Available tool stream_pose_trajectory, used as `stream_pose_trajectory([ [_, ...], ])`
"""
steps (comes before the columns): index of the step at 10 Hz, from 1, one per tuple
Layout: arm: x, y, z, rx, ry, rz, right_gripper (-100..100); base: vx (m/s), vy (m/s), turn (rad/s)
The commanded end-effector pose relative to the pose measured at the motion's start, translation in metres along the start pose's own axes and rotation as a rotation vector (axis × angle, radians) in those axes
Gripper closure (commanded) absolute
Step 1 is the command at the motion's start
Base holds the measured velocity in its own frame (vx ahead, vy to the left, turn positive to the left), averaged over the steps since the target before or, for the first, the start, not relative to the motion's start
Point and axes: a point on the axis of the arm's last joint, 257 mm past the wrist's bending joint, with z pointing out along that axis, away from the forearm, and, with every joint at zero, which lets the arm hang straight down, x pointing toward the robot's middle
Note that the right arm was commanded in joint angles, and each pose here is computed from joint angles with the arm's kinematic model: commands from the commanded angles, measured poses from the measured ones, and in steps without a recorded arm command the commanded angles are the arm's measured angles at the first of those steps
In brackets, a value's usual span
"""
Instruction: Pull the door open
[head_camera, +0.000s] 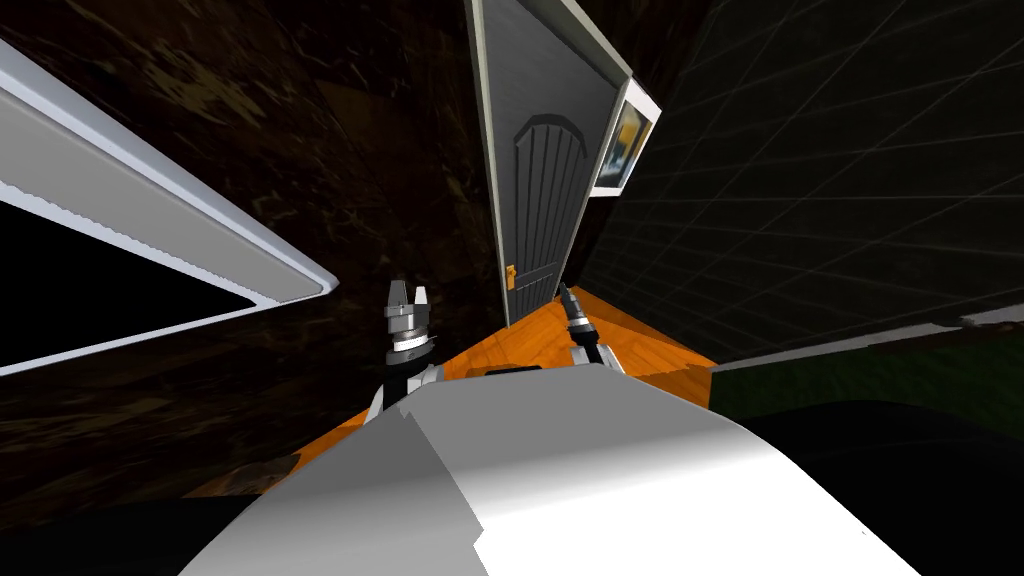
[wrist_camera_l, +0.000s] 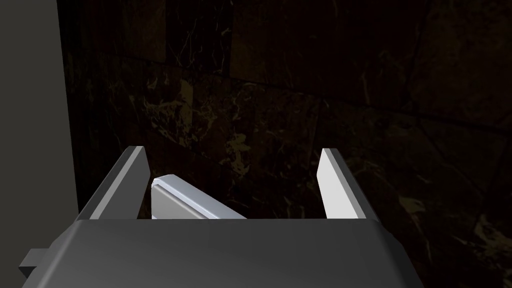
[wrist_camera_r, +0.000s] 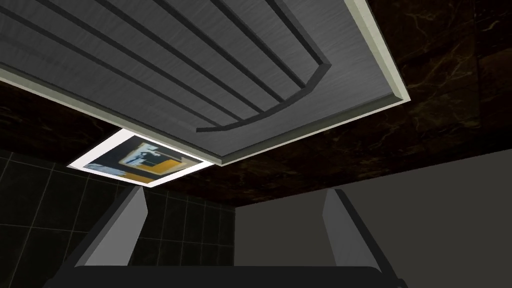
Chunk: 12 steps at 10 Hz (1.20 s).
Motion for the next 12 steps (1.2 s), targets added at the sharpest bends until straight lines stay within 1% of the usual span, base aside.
stream_pose_trajectory([
  [1,0.013,-0.006,-0.0025,0.008,0.033,-0.059,-100,0.096,0.003,0.081],
  [6,0.052,-0.025,-0.0108,0.025,0.137,-0.23,-100,0.102,-0.011,0.085],
  [12,0.097,-0.045,-0.0246,0.026,0.26,-0.421,-100,0.094,-0.016,0.078],
])
